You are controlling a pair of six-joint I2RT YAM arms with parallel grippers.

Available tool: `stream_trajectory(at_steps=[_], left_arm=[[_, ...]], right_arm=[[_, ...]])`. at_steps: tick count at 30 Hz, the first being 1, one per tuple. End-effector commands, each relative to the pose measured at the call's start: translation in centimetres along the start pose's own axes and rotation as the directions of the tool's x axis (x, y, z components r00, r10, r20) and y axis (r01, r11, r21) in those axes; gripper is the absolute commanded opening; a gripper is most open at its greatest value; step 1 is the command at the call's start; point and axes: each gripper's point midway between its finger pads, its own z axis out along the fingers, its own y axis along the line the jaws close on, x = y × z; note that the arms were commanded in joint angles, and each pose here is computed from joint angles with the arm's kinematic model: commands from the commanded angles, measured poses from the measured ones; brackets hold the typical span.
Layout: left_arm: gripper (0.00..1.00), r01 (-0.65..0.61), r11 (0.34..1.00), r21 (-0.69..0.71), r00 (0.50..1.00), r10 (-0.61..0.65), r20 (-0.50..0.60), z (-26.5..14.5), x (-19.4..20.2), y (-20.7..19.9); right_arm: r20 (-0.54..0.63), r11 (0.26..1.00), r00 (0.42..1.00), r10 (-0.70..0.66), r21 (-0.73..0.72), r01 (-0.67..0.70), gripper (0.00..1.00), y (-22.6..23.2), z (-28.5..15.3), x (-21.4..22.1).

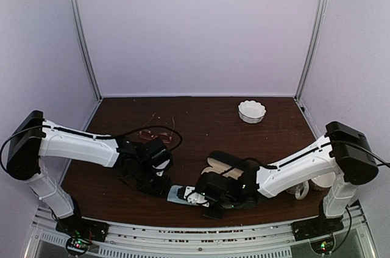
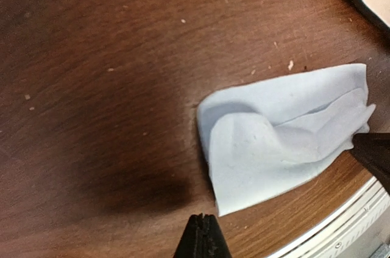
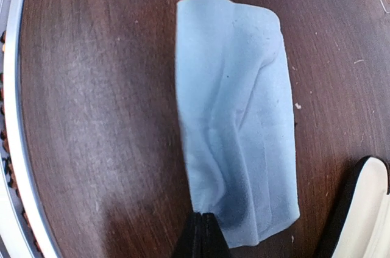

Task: Organize the sunglasses
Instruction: Pick up the folded cleaning cloth from the center of the board.

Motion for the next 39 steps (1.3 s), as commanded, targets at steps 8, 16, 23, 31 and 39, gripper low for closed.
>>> stream_trajectory(at_steps=[8,16,23,31,39], left_arm=[[0.0,0.03,0.999,0.023,0.999,-0.031,0.024,-3.5,-0.6,-1.0],[0.0,0.034,0.998,0.045,0.999,-0.035,0.028,-4.1,-0.8,-1.9],[0.06,-0.139,0.988,0.071,0.986,0.131,0.099,-4.1,-1.2,-4.8],[0.25,-0.387,0.922,0.022,0.912,0.379,0.154,-2.3,0.4,-5.3],[0.29,-0.532,0.845,-0.058,0.813,0.529,0.245,-2.2,0.7,-4.9]], right_arm=[[-0.003,0.999,0.999,0.046,-0.014,-0.046,0.0,-0.7,-4.4,0.1],[0.026,0.997,0.996,0.08,-0.028,-0.079,0.0,-0.8,-6.0,-0.3],[0.014,0.994,0.995,0.096,-0.047,-0.095,0.0,-0.2,-5.5,0.5],[-0.021,0.995,0.996,0.087,-0.053,-0.088,0.0,0.2,-4.5,1.5],[-0.025,0.995,0.996,0.086,-0.051,-0.087,0.0,0.3,-4.1,2.2]])
